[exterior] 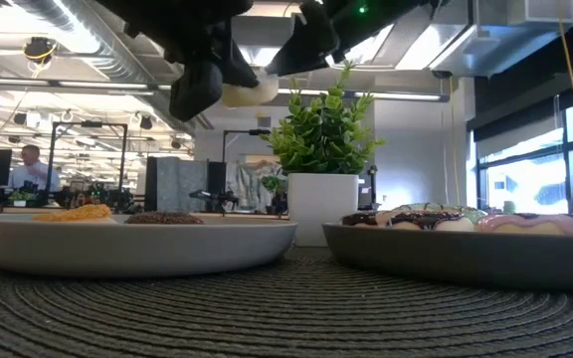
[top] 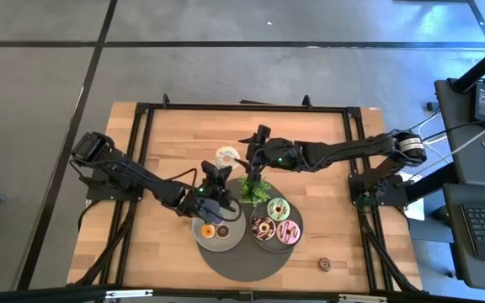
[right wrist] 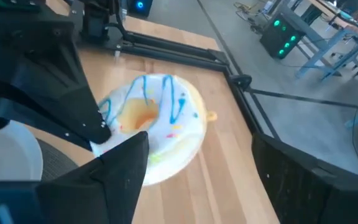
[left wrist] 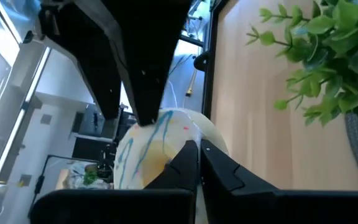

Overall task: Pick & Place donuts
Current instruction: Put the large white donut on the black plate

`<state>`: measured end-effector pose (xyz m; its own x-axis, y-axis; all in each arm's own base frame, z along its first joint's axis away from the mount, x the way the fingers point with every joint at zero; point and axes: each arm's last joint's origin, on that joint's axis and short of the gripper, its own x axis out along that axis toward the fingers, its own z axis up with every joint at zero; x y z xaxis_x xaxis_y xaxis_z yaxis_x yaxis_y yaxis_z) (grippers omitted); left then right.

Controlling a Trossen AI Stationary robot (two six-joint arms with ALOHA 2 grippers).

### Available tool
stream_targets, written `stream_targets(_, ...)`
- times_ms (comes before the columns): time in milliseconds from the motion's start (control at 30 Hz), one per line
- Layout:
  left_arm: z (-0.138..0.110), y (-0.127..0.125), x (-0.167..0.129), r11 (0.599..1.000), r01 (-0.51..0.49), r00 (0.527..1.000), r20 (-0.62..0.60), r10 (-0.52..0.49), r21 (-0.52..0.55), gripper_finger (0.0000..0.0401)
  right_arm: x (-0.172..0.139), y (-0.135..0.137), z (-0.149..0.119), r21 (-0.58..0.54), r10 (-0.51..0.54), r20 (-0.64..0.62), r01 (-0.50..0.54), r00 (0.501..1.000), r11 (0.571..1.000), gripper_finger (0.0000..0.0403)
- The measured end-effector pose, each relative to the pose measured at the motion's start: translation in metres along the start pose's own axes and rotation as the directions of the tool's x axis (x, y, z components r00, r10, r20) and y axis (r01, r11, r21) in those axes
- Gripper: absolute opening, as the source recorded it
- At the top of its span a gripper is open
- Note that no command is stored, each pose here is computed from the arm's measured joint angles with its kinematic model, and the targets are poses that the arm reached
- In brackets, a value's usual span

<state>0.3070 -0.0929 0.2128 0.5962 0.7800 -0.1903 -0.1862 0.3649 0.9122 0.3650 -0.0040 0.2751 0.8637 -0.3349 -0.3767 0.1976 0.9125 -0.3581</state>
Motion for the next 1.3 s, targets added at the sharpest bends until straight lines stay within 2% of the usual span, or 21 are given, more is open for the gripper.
stream_targets(200,0.001,0.001,0.001,1.0,-0.005,1.0,0.003,0.005,-0.016,0.0002,0.006,0.015,-0.001,-0.047,0.024,0.022,-0.023,0.999,0.999,0.0286)
stream_targets(333,0.001,0.001,0.001,1.0,-0.005,1.0,0.004,0.005,-0.011,0.0002,0.009,0.021,-0.002,-0.067,0.015,0.023,-0.014,1.0,0.998,0.027)
stream_targets(467,0.001,0.001,0.001,1.0,-0.005,1.0,0.003,0.005,-0.009,0.0002,0.009,0.022,-0.003,-0.088,-0.02,0.015,0.021,1.0,0.996,0.0238)
stream_targets(800,0.001,0.001,0.001,1.0,-0.004,1.0,0.004,0.004,-0.009,0.0004,0.009,0.021,-0.002,-0.085,-0.025,0.025,0.027,0.999,0.996,0.0144)
stream_targets(1067,0.002,0.001,0.001,1.0,0.002,1.0,0.012,-0.002,-0.007,0.0026,0.009,0.021,-0.002,-0.082,-0.025,0.024,0.027,0.999,0.996,0.0068)
stream_targets(1233,0.002,0.001,0.0,0.998,0.006,1.0,0.02,-0.008,0.07,0.0037,0.009,0.021,-0.002,-0.081,-0.025,0.024,0.027,0.999,0.996,0.0035)
stream_targets(1300,0.003,0.002,0.0,0.998,0.006,1.0,0.021,-0.008,0.07,0.0041,0.009,0.021,-0.002,-0.081,-0.025,0.024,0.027,0.999,0.996,0.0027)
